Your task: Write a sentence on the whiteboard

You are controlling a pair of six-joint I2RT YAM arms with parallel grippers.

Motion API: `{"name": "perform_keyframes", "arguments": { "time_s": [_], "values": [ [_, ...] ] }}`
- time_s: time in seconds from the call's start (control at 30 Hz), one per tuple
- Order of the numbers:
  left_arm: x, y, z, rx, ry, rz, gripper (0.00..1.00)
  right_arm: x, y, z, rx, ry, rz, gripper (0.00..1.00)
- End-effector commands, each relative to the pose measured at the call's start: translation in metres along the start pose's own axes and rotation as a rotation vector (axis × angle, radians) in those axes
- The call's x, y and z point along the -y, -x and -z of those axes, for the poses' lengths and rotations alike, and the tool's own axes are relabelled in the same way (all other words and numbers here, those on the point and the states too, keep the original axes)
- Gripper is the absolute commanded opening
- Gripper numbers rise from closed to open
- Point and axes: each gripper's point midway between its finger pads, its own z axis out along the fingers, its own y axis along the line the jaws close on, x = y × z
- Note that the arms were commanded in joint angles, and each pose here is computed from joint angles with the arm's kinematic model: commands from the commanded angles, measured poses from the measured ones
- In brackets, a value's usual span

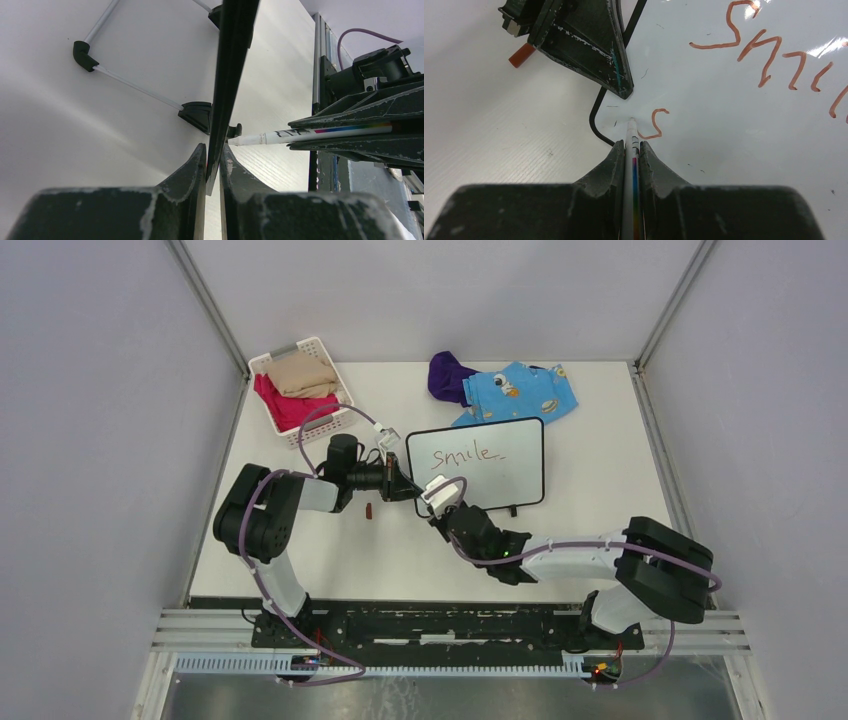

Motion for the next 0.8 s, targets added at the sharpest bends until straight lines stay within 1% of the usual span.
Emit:
{"name": "perform_keyframes", "arguments": {
  "time_s": [0.0, 0.17, 0.33, 0.5, 0.77],
  "values": [
    [-0.021, -0.003, -0.001, -0.008, 0.107, -0.022, 0.02, -0.002, 0.03, -0.004, 0.07, 0.006, -0.041, 0.0],
    [-0.022, -0.004, -0.001, -0.008, 0.109, -0.02, 0.02, 0.006, 0.035, 0.013, 0.099, 0.013, -0.077, 0.0],
    [-0.023, -0.005, -0.001, -0.013, 0.112, -0.017, 0.02, 0.027, 0.047, 0.023, 0.133, -0.05, -0.079, 0.0],
    [-0.022, -0.004, -0.001, -0.012, 0.111, -0.021, 0.02, 0.041, 0.048, 0.02, 0.135, -0.096, -0.083, 0.0],
    [-0.022, -0.004, -0.001, -0.013, 0.111, -0.018, 0.02, 0.042, 0.037, 0.013, 0.111, -0.099, -0.083, 0.0]
  ]
}}
